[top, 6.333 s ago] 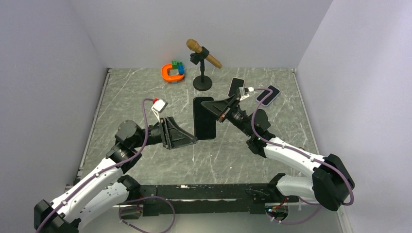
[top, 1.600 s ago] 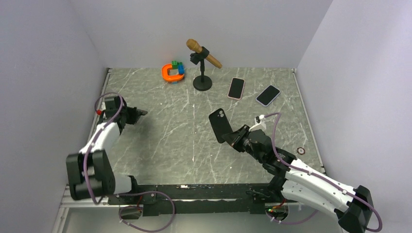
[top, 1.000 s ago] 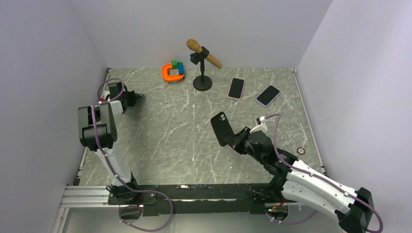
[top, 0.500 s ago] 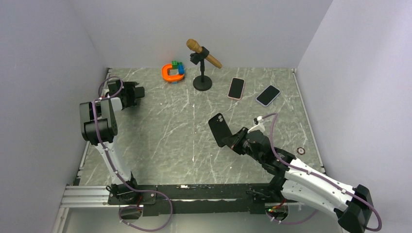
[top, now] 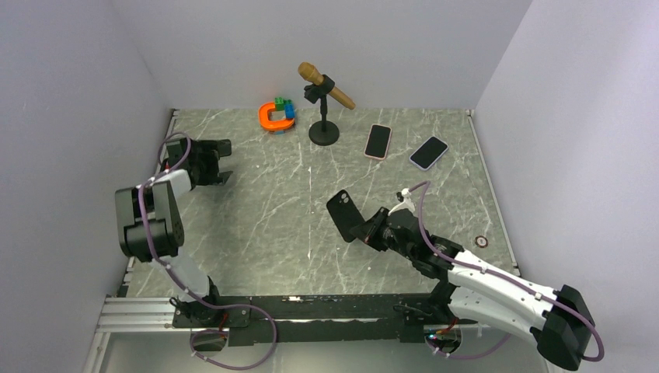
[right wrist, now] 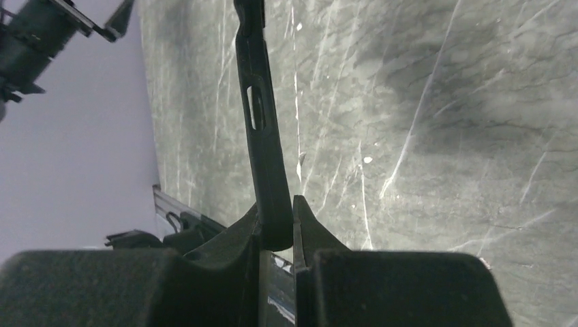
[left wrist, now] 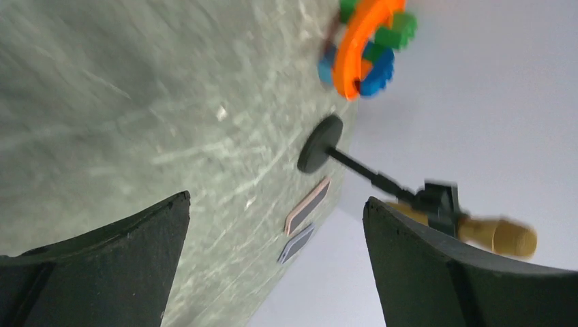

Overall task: Take the phone out of the phone case
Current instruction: Place the phone case at the center of the board.

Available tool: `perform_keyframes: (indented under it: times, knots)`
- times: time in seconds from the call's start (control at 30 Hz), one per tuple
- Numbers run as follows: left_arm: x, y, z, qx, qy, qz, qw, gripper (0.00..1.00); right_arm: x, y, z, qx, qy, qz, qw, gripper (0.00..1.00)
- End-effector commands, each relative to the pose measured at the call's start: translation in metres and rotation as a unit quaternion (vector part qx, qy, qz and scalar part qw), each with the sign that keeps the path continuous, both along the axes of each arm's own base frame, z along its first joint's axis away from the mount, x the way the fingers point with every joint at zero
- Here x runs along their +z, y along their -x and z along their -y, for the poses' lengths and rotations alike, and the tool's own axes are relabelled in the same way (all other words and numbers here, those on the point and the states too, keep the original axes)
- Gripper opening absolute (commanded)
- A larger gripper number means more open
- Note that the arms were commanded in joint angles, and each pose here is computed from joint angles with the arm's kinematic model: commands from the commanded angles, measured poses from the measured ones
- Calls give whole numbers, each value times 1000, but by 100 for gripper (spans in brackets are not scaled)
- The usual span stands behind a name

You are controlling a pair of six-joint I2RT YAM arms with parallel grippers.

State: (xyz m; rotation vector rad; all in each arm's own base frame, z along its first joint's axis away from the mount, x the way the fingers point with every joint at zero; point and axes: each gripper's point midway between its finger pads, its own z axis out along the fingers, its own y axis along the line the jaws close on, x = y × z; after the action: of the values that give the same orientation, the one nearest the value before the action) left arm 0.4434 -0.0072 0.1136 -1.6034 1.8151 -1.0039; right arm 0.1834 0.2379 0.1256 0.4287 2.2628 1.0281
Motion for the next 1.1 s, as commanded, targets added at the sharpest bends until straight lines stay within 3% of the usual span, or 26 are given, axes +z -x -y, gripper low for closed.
perform_keyframes:
  times: [0.0,0.13,0.23,0.33,0.43,0.57,0.63,0.77,0.83,0.87,0.9,0.93,0.97,1.07]
  knots:
    - [57,25,31,-86,-98,67,989,99,24,18,-30,93,-72,20,993,0]
    - [106,46,85,-178,-188,151,954,99,2,50,-52,231,-51,-5,972,0]
    - [138,60,113,-231,-255,211,915,99,-20,72,-68,347,-32,-26,937,0]
    - [162,69,123,-255,-304,265,879,99,-29,78,-77,412,-10,-28,911,0]
    - [174,78,115,-260,-358,277,853,99,-25,85,-88,482,-19,-15,876,0]
    - [194,94,105,-236,-386,310,836,99,-27,93,-102,560,-32,-25,828,0]
    - [205,98,102,-225,-397,324,828,99,-37,92,-107,579,-22,-40,814,0]
    - [207,98,92,-216,-398,317,833,100,-51,98,-123,602,-20,-63,796,0]
    - [207,97,89,-212,-385,319,839,99,-57,97,-130,595,-11,-63,801,13]
    - [206,96,86,-210,-378,320,843,99,-61,94,-131,584,-1,-64,809,28]
    - [204,95,88,-214,-365,324,846,99,-62,89,-132,568,5,-60,821,45]
    - [205,95,92,-219,-346,335,849,99,-64,81,-129,546,18,-56,836,86]
    - [204,94,94,-224,-334,340,850,99,-67,74,-125,522,35,-56,851,98]
    - [198,93,97,-235,-312,343,854,99,-72,50,-104,435,84,-50,895,100]
